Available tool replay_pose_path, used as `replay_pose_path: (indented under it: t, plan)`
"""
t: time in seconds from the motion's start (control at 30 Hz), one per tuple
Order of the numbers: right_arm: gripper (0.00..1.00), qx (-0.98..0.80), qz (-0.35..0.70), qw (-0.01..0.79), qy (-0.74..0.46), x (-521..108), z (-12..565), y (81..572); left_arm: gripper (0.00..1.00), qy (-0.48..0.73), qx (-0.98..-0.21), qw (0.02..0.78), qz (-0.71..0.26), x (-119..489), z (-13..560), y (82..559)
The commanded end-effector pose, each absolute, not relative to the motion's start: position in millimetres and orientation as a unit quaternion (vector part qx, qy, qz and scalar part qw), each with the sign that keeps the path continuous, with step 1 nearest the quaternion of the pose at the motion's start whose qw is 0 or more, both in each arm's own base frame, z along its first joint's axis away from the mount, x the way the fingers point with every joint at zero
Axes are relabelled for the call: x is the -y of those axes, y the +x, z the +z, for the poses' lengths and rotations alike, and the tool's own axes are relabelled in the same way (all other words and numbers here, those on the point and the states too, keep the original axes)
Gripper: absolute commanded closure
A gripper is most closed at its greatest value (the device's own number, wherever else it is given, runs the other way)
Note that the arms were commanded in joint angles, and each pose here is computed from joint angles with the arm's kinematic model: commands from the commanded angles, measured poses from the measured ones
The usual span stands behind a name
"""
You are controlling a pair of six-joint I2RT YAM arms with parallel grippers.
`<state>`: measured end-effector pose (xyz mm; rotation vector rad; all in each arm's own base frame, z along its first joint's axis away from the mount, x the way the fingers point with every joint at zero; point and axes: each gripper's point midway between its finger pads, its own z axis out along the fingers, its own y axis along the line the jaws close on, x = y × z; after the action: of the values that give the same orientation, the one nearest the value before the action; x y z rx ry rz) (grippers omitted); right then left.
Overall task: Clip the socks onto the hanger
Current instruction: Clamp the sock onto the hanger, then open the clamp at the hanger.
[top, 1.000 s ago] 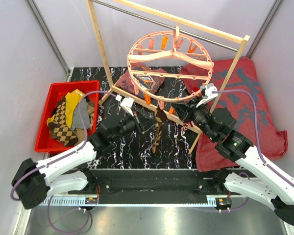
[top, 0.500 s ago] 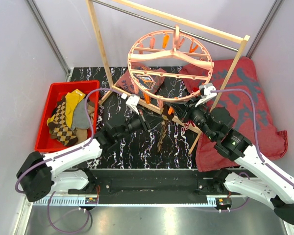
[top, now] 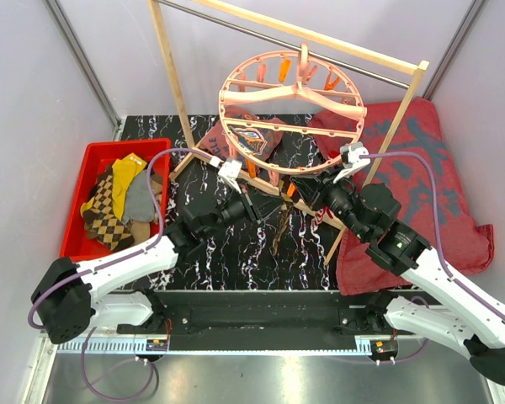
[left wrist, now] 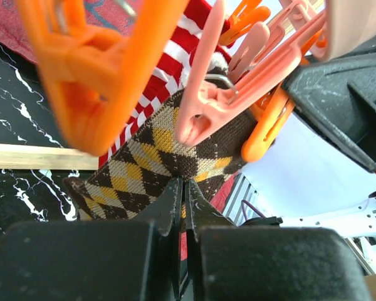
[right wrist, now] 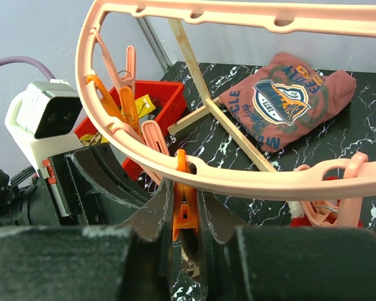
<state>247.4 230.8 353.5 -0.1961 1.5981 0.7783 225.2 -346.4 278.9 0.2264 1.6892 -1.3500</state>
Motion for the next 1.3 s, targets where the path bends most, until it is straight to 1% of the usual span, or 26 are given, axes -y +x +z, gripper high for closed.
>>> replay_pose_path:
  t: [0.0,0.03,0.07,0.13,0.17,0.27,0.33,0.4,0.5,0.53,0.6,0.63,0.77,0.97,1.1,1.27]
  plan:
    - [0.85,-0.682,0.36,0.63,-0.09,-238,366,245,1.0,0.09,-0.637,0.504,-0.576,351,328,229]
    - [0.81,-0.684,0.359,0.629,-0.09,-238,364,245,1.0,0.09,-0.637,0.503,-0.577,351,327,229]
    - [0.74,-0.684,0.36,0.628,-0.09,-239,364,245,1.0,0.09,-0.635,0.505,-0.578,351,330,229]
    - [0.66,-0.685,0.359,0.628,-0.089,-238,362,245,1.0,0.091,-0.635,0.504,-0.579,352,330,228]
    - [0.57,-0.685,0.357,0.629,-0.088,-237,362,246,1.0,0.09,-0.636,0.504,-0.578,352,329,229]
    - [0.45,-0.684,0.352,0.634,-0.083,-234,363,246,1.0,0.092,-0.637,0.503,-0.577,353,327,228]
    - [0.42,-0.683,0.346,0.638,-0.08,-231,364,247,1.0,0.095,-0.637,0.503,-0.577,353,327,228]
    - [0.39,-0.682,0.342,0.642,-0.077,-228,365,248,1.0,0.097,-0.638,0.502,-0.576,354,324,228]
    - [0.38,-0.681,0.331,0.648,-0.075,-225,366,250,0.82,0.104,-0.637,0.505,-0.573,354,323,228]
    - [0.38,-0.681,0.328,0.651,-0.073,-223,366,251,0.7,0.106,-0.639,0.507,-0.569,354,319,228]
    - [0.38,-0.68,0.323,0.654,-0.073,-221,368,252,0.61,0.115,-0.637,0.517,-0.56,352,318,228]
    - [0.38,-0.678,0.321,0.657,-0.07,-220,369,252,0.51,0.122,-0.637,0.525,-0.551,350,315,229]
    - [0.37,-0.676,0.314,0.662,-0.069,-216,371,252,0.38,0.148,-0.625,0.555,-0.528,345,317,231]
    - [0.36,-0.673,0.309,0.669,-0.064,-211,374,252,0.26,0.183,-0.596,0.605,-0.495,337,322,233]
    - [0.33,-0.67,0.306,0.673,-0.061,-205,377,249,0.25,0.211,-0.569,0.627,-0.489,339,330,231]
    - [0.24,-0.661,0.308,0.681,-0.058,-194,390,240,0.25,0.231,-0.556,0.643,-0.474,340,334,232]
